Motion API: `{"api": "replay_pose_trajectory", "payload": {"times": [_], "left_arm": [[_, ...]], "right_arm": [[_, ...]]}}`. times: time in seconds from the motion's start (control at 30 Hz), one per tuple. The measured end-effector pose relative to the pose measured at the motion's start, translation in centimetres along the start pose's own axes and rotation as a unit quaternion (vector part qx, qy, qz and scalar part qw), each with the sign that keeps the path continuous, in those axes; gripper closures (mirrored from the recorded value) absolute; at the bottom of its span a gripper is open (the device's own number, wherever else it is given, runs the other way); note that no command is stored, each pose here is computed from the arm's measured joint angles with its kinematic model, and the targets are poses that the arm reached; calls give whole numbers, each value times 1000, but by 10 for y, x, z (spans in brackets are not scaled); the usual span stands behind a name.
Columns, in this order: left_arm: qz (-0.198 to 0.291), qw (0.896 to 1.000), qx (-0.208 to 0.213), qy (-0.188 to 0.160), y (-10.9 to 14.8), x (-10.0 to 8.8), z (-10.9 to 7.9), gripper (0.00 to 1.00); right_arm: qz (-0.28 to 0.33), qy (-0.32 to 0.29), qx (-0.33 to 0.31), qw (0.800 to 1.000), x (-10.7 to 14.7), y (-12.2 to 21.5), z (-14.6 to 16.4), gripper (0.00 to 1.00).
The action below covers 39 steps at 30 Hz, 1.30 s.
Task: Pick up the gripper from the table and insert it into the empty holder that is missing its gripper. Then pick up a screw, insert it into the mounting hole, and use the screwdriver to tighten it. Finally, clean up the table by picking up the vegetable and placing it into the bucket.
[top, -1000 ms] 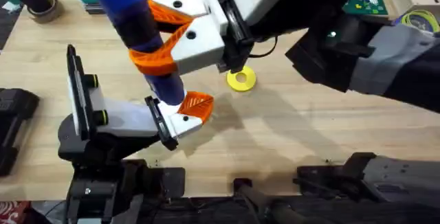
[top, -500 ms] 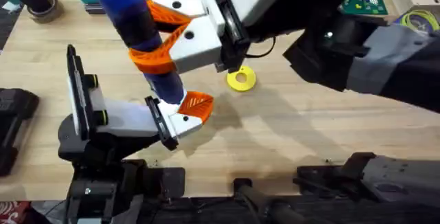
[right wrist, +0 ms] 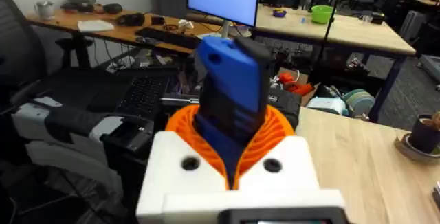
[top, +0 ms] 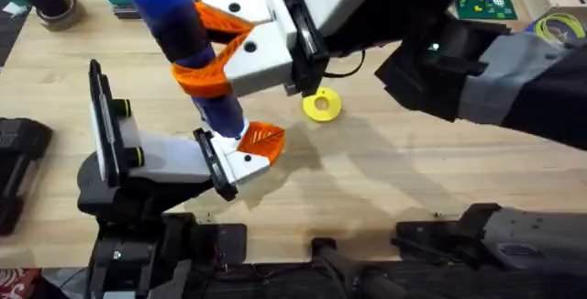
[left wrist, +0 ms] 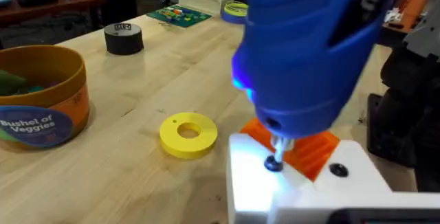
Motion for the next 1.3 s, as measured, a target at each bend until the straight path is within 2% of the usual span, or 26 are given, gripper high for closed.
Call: {"api": "replay_pose_trajectory", "payload": {"times": [1.3], "left_arm": [[0, 1000, 0, 0, 0, 0, 0, 993]], "right_arm": [[8, 3, -1, 1000, 4, 0, 0, 979]]}}
Point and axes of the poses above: each hand's point on the last joint's axis, 136 mm out from that joint toward the fingers, its own y axis back along the fingers, its own z axis along the line the jaws close on, x = y × z, the point moved 10 cm from there along y, back along the fingers, and after that the axes turned 9 degrees about y, right-handed, at the moved point
